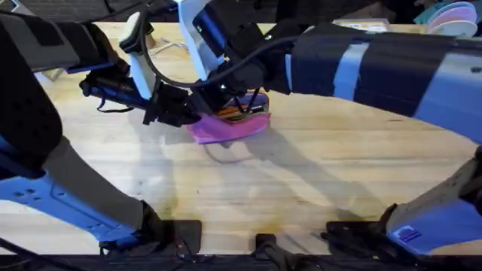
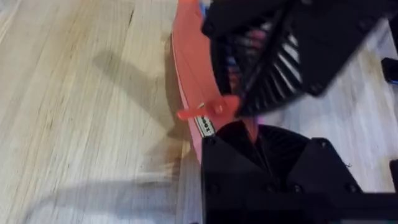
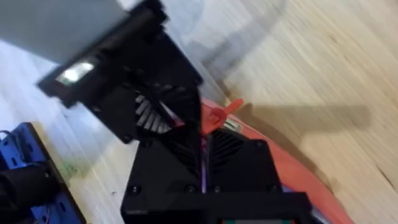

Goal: Unzip the bag, pick up the pens from the table one at a time and place them inside, then zip the bag closed.

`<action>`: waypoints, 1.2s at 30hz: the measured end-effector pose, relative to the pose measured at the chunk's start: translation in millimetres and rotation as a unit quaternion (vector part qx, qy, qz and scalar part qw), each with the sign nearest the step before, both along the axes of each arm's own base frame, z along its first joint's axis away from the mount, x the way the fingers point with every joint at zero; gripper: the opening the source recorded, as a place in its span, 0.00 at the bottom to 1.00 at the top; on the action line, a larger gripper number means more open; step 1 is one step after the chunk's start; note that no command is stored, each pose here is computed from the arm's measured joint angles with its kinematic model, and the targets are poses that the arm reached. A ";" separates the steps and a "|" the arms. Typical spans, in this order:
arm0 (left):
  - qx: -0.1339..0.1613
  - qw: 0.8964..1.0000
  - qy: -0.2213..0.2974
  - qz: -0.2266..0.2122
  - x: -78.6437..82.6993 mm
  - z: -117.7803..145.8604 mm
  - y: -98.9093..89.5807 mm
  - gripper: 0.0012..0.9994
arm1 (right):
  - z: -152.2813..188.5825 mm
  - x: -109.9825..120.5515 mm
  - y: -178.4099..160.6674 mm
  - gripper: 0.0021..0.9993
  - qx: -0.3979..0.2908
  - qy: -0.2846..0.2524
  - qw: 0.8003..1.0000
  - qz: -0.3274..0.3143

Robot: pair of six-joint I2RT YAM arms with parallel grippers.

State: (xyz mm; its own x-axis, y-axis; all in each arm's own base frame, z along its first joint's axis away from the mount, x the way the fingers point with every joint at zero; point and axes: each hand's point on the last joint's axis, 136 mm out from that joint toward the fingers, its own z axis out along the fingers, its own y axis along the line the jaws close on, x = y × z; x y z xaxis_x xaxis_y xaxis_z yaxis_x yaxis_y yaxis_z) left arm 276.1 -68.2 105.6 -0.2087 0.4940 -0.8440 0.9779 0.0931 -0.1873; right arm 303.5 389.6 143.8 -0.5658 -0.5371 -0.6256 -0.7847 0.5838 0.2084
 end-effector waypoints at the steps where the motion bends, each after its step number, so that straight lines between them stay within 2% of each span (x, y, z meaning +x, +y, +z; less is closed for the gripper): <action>1: 0.000 1.000 0.000 0.000 0.1 0.1 -0.1 0.04 | -0.4 0.5 -1.2 0.03 0.000 0.002 1.000 -0.001; 11: -0.004 1.000 -0.001 0.002 0.9 1.3 -0.7 0.04 | -6.8 23.1 -41.3 0.03 -0.015 0.038 0.998 -0.044; 21: -0.022 1.000 -0.010 0.007 5.1 6.3 -6.3 0.04 | -7.6 43.8 -74.7 0.03 -0.004 0.073 0.994 -0.083; 29: -0.039 0.999 -0.015 0.013 8.1 11.7 -10.9 0.04 | 3.0 57.4 -98.1 0.03 0.015 0.083 0.991 -0.106; 36: -0.041 0.999 -0.012 0.013 7.4 12.5 -11.2 0.04 | 11.5 73.8 -129.3 0.03 0.013 0.076 0.986 -0.146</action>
State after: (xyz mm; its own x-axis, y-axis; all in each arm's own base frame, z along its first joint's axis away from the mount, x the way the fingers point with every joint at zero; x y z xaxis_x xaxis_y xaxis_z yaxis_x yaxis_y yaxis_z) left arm 283.5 -79.5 118.1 -0.2005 0.4172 -0.8864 0.9795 0.1047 -0.1722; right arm 377.3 260.3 155.2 -0.7821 -0.3220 -0.5334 -0.5422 0.7737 0.3279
